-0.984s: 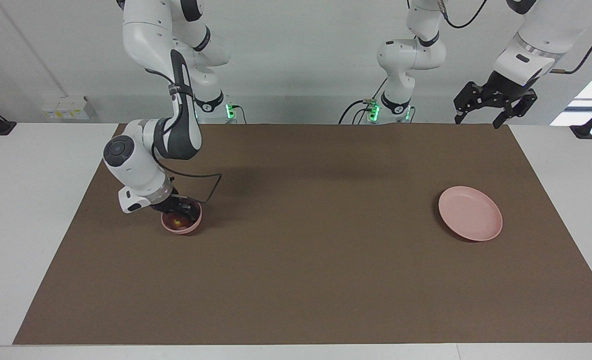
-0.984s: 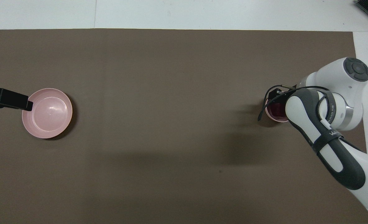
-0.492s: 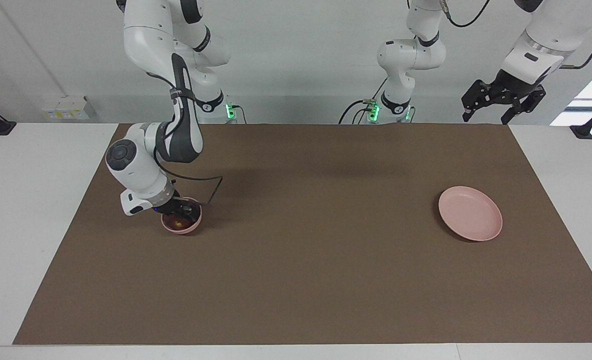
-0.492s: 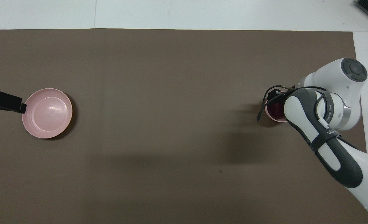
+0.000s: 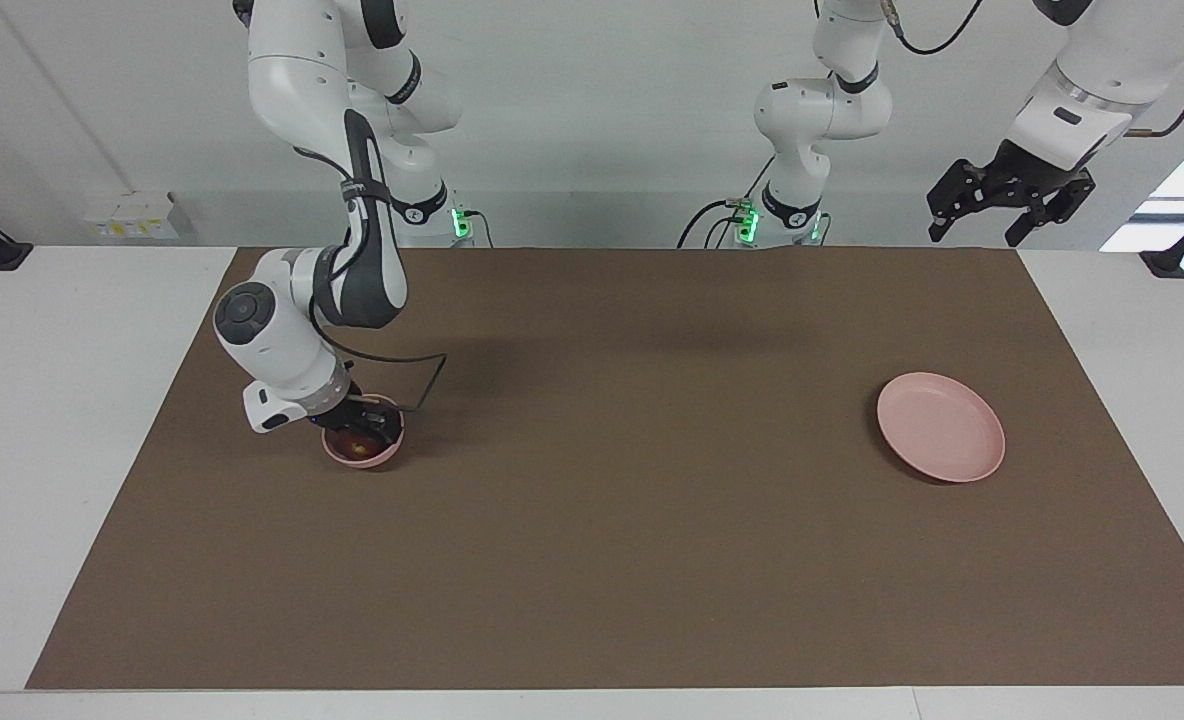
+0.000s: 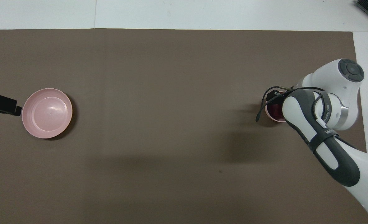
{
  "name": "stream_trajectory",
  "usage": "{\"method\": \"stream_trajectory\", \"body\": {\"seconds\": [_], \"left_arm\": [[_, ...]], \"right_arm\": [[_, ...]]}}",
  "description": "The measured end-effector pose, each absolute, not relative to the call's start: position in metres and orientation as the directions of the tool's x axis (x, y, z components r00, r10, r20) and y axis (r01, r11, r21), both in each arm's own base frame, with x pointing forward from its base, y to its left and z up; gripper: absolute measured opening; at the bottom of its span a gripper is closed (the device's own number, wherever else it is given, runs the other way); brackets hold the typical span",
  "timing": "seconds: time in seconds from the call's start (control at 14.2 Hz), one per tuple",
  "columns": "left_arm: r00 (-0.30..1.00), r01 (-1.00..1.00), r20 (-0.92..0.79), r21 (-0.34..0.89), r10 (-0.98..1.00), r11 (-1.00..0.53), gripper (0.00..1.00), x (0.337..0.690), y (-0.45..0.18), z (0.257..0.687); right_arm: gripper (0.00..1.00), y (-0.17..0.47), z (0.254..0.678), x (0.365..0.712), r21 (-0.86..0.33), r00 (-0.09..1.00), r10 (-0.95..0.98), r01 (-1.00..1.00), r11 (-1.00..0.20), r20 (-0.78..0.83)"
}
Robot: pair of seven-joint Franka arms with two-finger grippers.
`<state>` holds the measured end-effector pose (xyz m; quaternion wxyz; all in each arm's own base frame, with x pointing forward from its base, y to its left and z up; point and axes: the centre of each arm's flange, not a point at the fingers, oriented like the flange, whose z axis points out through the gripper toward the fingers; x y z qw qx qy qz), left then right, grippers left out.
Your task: Move apple from plate to bowl
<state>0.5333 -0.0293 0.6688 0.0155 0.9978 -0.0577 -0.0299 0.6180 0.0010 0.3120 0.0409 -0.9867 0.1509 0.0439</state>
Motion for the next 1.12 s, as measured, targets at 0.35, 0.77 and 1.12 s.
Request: {"method": "stream_trajectory", "body": {"seconds": [0.35, 0.77, 1.12], "left_arm": [[0.992, -0.108, -0.057, 0.034, -0.110, -0.994, 1.00, 0.533, -0.026, 0.669], [0.992, -0.107, -0.057, 0.034, -0.109, -0.994, 1.00, 0.533, -0.025, 0.669], [0.992, -0.107, -0.057, 0.034, -0.109, -0.994, 1.00, 0.533, -0.025, 0.669]], "right_arm": [[0.94, 0.001, 0.312, 0.618, -0.068, 0.951, -0.294, -0.301, -0.951, -0.099], [1.00, 0.002, 0.328, 0.622, -0.075, 0.953, -0.292, -0.298, -0.951, -0.082], [1.00, -0.002, 0.435, 0.614, -0.012, 0.970, -0.237, -0.238, -0.971, -0.048]]}}
